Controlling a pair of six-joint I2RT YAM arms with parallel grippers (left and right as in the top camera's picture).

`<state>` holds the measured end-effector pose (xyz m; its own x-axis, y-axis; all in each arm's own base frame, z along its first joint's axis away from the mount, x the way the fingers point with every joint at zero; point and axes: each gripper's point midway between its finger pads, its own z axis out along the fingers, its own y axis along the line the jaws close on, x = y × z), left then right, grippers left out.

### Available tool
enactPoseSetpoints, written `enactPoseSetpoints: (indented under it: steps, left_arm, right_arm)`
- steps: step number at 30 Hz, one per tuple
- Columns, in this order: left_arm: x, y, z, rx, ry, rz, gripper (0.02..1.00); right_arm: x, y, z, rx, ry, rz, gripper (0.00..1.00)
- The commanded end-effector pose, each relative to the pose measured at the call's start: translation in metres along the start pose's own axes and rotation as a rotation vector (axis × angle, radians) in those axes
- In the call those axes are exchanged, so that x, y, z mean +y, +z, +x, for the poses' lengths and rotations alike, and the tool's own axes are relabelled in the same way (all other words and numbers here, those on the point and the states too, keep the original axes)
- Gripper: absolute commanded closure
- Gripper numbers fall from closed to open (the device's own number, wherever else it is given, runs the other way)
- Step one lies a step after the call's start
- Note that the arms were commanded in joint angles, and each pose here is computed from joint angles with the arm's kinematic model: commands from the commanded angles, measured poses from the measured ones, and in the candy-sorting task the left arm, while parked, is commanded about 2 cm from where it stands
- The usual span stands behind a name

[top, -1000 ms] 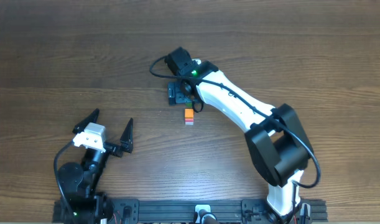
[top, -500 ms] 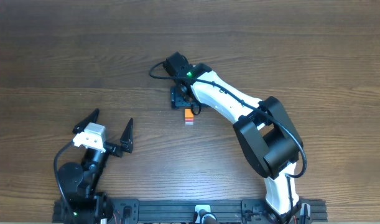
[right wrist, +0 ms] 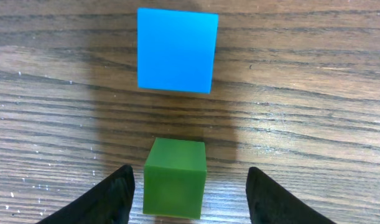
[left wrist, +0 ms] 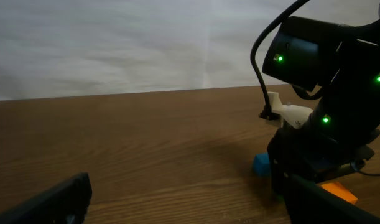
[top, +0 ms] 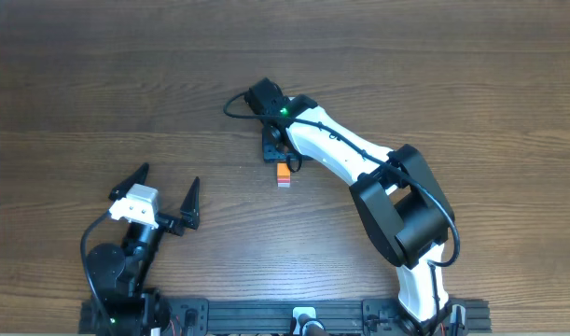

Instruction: Stack Cubes

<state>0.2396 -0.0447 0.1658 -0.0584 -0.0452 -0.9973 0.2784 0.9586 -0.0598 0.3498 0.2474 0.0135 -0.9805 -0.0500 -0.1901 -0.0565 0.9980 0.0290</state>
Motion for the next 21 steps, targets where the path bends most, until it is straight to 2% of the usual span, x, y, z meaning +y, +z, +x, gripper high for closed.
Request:
enactPoseSetpoints:
  steps: [1, 17, 21]
  left_arm:
    - [0.0000, -0.0001, 0.0011, -0.002, 0.015, 0.003, 0.018]
    - [0.0000, -0.0001, 0.0011, -0.002, 0.015, 0.003, 0.020]
    - [0.0000, -0.0001, 0.0011, -0.002, 0.015, 0.003, 0.018]
  right_arm:
    - [0.0047, 0.0027, -0.0028, -0.012, -0.009, 0.010, 0.435]
    - [0.0084, 0.0023, -0.0005, -0.011, -0.018, 0.006, 0.507]
    - [0.0095, 0.0035, 0.0004, -0.006, -0.018, 0.001, 0.551]
